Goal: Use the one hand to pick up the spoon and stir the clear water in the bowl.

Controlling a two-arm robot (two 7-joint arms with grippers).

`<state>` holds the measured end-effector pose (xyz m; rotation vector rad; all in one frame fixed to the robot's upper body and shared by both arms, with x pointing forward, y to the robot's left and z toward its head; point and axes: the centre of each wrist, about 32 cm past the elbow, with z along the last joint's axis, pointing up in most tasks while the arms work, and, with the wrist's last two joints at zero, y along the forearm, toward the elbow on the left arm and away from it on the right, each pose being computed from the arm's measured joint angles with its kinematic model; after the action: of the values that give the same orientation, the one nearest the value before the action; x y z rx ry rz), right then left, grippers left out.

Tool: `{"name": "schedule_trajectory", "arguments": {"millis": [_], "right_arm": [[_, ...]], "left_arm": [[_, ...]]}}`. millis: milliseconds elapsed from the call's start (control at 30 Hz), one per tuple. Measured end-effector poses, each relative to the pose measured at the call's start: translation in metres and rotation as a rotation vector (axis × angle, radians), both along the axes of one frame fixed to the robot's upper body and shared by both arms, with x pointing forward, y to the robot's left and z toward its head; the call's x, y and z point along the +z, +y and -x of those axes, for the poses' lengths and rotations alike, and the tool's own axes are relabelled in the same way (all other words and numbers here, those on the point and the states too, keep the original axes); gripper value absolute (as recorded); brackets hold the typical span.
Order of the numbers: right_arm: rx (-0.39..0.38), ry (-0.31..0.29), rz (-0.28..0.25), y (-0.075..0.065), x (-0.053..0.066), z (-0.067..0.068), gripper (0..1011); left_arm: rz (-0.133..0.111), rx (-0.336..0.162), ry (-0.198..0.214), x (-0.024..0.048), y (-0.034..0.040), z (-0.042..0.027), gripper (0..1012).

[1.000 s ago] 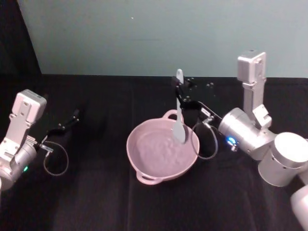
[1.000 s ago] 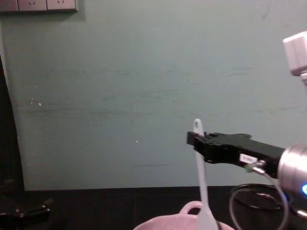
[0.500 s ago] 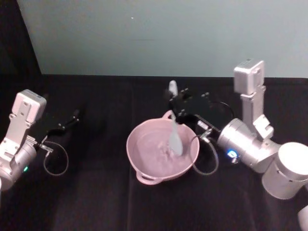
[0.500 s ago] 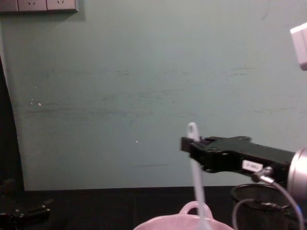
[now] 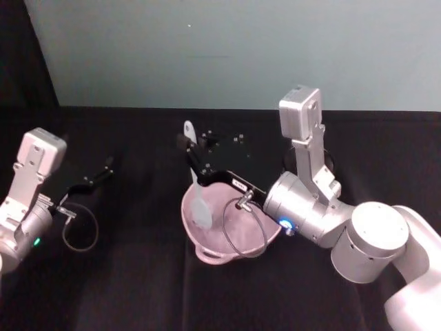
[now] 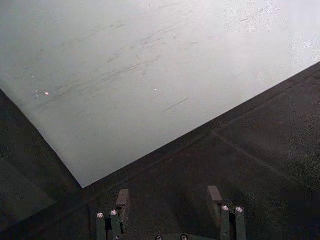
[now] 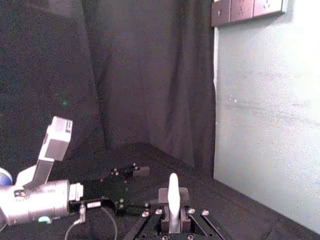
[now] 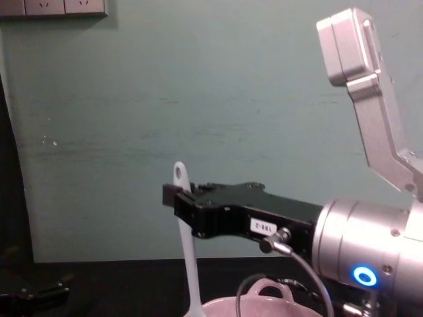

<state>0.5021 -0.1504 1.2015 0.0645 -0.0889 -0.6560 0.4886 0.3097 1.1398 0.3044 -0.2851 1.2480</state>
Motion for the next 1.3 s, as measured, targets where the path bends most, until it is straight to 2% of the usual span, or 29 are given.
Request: {"name": "schedule_trajectory", "arguments": {"millis": [333,467,600,633,900,1133,1300], "right_arm": [[-0.031,-0.046,-0.027,-0.005,0.012,0.0,121],[-0.04,-0.088,-0.034,-0.01,0.025,0.003,120],[-0.065,-0.151,-0.038,-0.02,0.046,0.004,121],[-0.078,-0.187,-0.036,-0.026,0.06,0.004,120],[-0.115,-0.254,0.009,-0.05,0.099,0.004,120],[-0.158,-0.283,0.058,-0.069,0.117,0.005,121],[-0.21,-0.288,0.095,-0.082,0.12,0.005,120]], "left_arm": [[0.0,0.0,0.0,0.0,0.0,0.0,1011],[0.0,0.0,0.0,0.0,0.0,0.0,1011],[0.0,0.0,0.0,0.0,0.0,0.0,1011],[0.0,0.0,0.0,0.0,0.0,0.0,1011],[0.0,0.0,0.0,0.0,0.0,0.0,1011],[0.0,0.0,0.0,0.0,0.0,0.0,1011],[0.0,0.0,0.0,0.0,0.0,0.0,1011]]}}
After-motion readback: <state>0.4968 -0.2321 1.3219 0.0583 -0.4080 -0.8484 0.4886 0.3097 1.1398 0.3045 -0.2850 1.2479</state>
